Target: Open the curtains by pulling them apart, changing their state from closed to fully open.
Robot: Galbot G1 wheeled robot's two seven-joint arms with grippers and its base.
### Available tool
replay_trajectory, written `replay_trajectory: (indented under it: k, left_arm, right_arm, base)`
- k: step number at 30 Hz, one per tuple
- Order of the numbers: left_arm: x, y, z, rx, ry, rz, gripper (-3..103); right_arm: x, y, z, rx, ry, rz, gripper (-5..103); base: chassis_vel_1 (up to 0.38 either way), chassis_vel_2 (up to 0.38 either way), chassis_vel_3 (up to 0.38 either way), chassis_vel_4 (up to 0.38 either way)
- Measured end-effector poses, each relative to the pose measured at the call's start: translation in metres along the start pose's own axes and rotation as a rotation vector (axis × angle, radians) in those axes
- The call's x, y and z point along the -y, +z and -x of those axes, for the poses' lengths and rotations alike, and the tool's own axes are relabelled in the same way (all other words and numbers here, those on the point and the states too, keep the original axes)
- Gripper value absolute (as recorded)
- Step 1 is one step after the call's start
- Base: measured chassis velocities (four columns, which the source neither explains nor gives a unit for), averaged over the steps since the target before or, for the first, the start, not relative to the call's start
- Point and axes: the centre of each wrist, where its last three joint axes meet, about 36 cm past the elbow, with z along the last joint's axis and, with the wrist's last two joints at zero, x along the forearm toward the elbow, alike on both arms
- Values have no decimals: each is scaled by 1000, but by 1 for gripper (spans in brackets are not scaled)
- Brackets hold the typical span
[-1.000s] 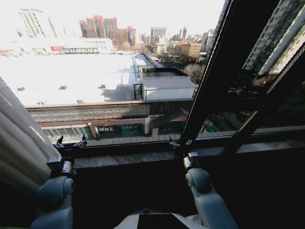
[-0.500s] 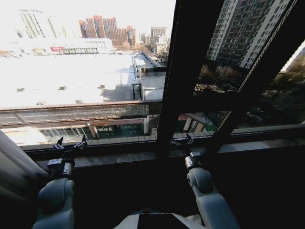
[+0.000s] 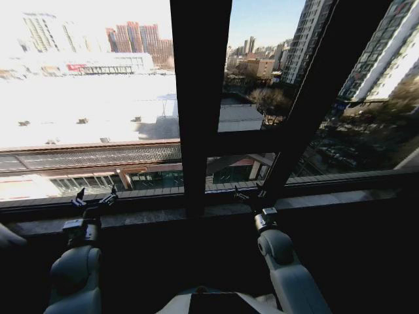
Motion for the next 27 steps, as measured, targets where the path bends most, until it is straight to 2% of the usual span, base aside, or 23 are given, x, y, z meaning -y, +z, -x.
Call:
replay_trajectory:
  k: [27]
  left_arm:
    - [-6,13,5,3,-20,-1,100]
  right_arm:
    - [-8,1,-1,3,-11,11,100]
  base:
    - [-340,-364,339,362]
